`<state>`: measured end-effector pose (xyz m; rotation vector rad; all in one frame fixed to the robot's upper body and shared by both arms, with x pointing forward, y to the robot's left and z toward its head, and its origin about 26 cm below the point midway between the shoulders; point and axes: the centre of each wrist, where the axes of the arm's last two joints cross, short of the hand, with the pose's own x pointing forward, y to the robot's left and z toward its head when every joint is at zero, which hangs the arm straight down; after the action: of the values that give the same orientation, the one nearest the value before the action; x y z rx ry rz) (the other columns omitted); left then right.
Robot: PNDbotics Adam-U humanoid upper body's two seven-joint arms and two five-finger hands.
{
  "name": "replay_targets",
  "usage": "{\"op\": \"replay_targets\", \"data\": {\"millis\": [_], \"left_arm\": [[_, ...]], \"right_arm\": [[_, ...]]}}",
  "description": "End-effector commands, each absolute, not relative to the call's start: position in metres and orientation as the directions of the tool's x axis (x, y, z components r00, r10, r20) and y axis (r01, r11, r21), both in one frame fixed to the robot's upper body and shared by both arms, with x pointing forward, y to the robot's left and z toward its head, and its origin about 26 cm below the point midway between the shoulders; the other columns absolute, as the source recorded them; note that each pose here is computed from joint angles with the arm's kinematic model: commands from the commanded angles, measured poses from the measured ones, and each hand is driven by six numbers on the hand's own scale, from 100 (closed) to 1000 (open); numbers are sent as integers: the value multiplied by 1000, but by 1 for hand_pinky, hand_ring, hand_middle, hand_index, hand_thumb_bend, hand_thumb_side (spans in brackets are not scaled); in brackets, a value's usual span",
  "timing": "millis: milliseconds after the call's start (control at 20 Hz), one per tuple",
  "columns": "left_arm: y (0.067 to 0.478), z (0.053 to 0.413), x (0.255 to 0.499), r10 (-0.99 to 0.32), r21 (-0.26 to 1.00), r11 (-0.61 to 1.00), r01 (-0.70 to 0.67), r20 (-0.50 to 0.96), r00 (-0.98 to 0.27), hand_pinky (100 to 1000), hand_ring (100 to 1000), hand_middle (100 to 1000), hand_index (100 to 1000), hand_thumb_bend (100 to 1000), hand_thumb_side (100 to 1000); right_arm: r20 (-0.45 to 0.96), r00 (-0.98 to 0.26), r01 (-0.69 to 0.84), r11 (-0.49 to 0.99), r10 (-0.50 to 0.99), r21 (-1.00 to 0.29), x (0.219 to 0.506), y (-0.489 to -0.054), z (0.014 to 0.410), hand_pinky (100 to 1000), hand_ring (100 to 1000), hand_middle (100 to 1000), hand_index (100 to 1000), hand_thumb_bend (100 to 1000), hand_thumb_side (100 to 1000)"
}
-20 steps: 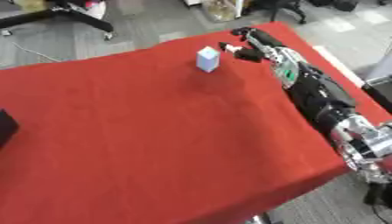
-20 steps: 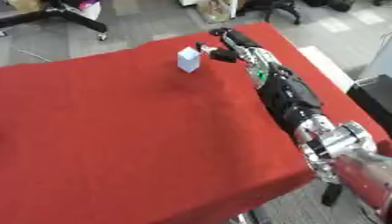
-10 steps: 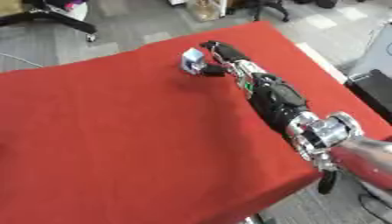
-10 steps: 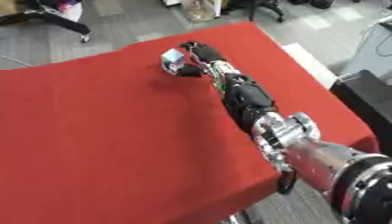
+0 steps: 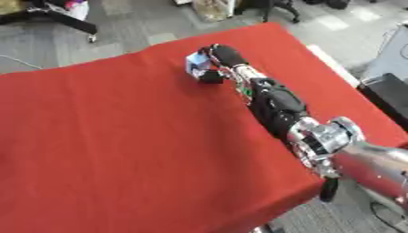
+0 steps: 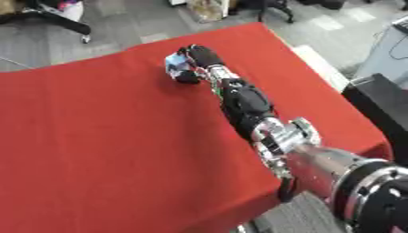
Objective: Pick up the objects with one hand, pass them to the other hand, and then place them into the box on the other side of the table.
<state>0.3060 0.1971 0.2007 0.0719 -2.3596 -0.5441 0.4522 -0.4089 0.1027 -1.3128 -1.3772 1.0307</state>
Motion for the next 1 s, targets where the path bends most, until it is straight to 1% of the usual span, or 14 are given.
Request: {"op": "replay_targets", "data": {"millis": [50, 100, 150, 200, 350, 500, 700, 750, 850, 1000], "left_arm": [[197, 206, 303, -203, 406, 910, 82, 610, -766, 769, 592, 618, 808, 380, 889], [197, 206, 303, -203, 405, 911, 82, 612, -764, 769, 591, 618, 809, 376, 894], [197, 205, 303, -203, 404, 911, 83, 615, -762, 769, 591, 618, 809, 376, 895], [197, 205, 302, -204, 404, 911, 84, 617, -760, 768, 590, 618, 809, 370, 902], [198, 203, 302, -211, 404, 911, 80, 624, -752, 768, 589, 616, 808, 361, 910], [198, 200, 301, -230, 413, 908, 73, 636, -736, 767, 586, 614, 807, 348, 928], [199, 192, 299, -278, 437, 898, 57, 663, -695, 764, 582, 611, 806, 318, 943], [199, 189, 300, -293, 442, 895, 52, 674, -679, 760, 578, 607, 805, 293, 947], [197, 180, 301, -318, 457, 888, 51, 691, -649, 759, 578, 610, 807, 275, 956], [193, 166, 304, -363, 487, 873, 42, 703, -612, 758, 586, 620, 815, 227, 940]], "right_arm": [[70, 18, 270, 63, 997, -961, 454, -407, 108, 761, 578, 377, 634, 100, 688], [75, 20, 286, 66, 997, -956, 454, -407, 107, 750, 556, 346, 588, 100, 660], [80, 24, 304, 69, 996, -950, 453, -407, 106, 748, 553, 342, 583, 100, 656], [86, 26, 323, 73, 996, -944, 453, -408, 106, 736, 531, 315, 553, 100, 630], [116, 24, 391, 98, 993, -915, 453, -407, 108, 725, 509, 293, 530, 100, 609], [157, -16, 454, 147, 988, -879, 454, -402, 116, 721, 494, 279, 516, 100, 612], [234, -113, 509, 258, 966, -821, 456, -389, 137, 719, 483, 271, 506, 100, 625], [261, -151, 519, 301, 953, -800, 456, -382, 144, 719, 481, 273, 505, 100, 635], [328, -247, 520, 410, 912, -749, 456, -364, 157, 719, 478, 275, 502, 100, 650], [427, -398, 468, 580, 812, -667, 449, -331, 178, 720, 476, 279, 502, 100, 681]]}}
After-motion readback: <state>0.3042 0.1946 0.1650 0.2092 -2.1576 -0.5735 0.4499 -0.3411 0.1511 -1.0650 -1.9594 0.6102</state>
